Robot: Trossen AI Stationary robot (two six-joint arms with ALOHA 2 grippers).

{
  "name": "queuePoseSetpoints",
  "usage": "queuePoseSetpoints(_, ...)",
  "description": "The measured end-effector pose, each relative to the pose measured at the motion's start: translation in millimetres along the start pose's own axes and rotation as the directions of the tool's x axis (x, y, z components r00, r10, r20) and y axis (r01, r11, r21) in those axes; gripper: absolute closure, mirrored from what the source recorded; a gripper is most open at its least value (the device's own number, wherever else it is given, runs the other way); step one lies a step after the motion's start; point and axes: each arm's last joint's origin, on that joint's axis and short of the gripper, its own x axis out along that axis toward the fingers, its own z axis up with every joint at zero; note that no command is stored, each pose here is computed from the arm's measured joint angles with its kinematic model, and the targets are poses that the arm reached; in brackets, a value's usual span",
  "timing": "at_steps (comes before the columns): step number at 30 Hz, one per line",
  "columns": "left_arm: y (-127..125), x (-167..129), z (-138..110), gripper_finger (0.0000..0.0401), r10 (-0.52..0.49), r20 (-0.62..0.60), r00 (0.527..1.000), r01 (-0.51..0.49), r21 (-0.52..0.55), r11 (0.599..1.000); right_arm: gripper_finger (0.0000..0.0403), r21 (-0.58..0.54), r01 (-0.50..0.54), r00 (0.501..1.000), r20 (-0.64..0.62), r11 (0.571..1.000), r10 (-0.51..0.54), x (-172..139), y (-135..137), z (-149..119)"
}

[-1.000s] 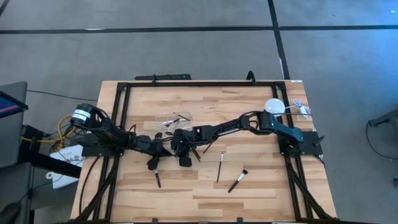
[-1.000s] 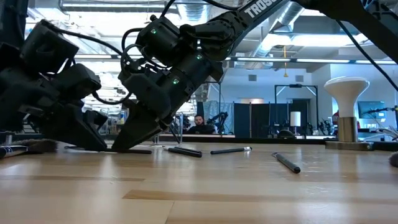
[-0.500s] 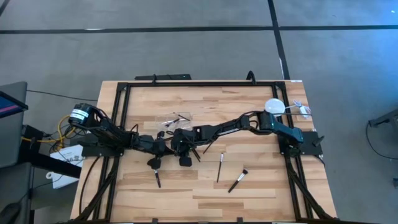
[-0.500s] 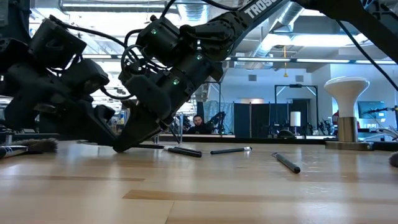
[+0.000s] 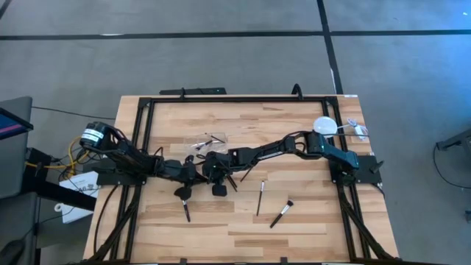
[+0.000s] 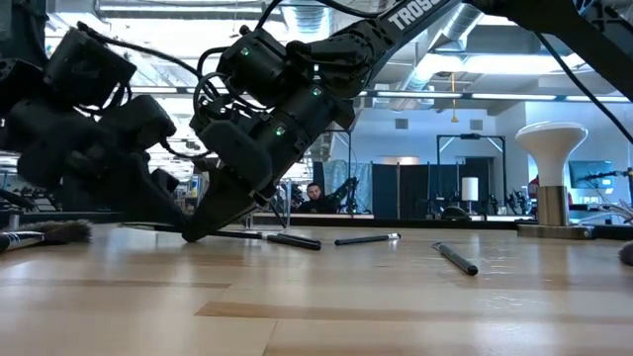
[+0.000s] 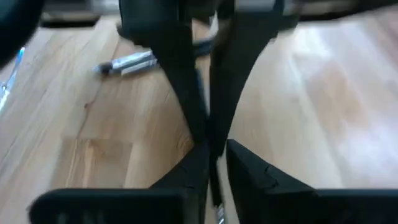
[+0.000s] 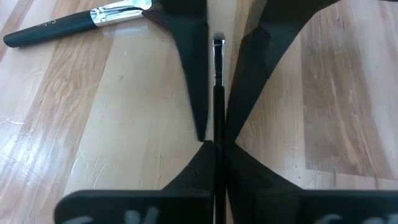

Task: Put items in baskets/containers
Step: Put the eyeshadow brush into the transparent organizer

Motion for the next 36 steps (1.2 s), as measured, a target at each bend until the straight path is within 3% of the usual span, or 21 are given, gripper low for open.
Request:
queuePoseSetpoints(8,-14,-22,36,0.0315,-0.084,0.24,0.967,0.088,-0.005,0.996,0.0398,0.027,0.001,1.0,0.003,1.0,-0.001,-13,2,7)
queuePoseSetpoints(11,-19,-36,50,0.0315,-0.121,0.342,0.932,0.126,0.007,0.992,0.0398,0.0,0.002,1.0,0.023,1.0,-0.002,-34,5,19)
queuePoseSetpoints(17,-20,-58,64,0.0315,-0.145,0.477,0.867,0.133,0.059,0.989,0.0398,-0.121,0.058,0.993,0.108,0.991,-0.045,-105,19,53)
queuePoseSetpoints(20,-20,-66,67,0.0315,-0.15,0.516,0.843,0.134,0.069,0.989,0.0399,-0.135,0.146,0.979,0.16,0.98,-0.124,-137,19,53)
queuePoseSetpoints(25,-22,-72,70,0.0315,-0.167,0.548,0.819,0.139,0.093,0.986,0.0399,-0.099,0.208,0.947,0.268,0.973,-0.175,-166,6,21)
queuePoseSetpoints(28,-20,-70,68,0.0315,-0.142,0.537,0.831,0.097,0.111,0.989,0.0396,-0.082,0.244,0.864,0.47,0.966,-0.179,-171,-3,0)
queuePoseSetpoints(32,-15,-65,66,0.0315,-0.024,0.528,0.849,-0.041,0.111,0.993,0.0391,-0.115,0.126,0.681,0.733,0.985,-0.002,-174,-16,-17)
queuePoseSetpoints(34,-11,-63,65,0.0315,0.046,0.522,0.852,-0.111,0.093,0.989,0.0392,-0.118,0.06,0.615,0.787,0.991,0.056,-170,-24,-23)
queuePoseSetpoints(36,-6,-62,66,0.0315,0.096,0.522,0.848,-0.155,0.071,0.985,0.0394,-0.093,0.041,0.593,0.804,0.995,0.051,-160,-31,-27)
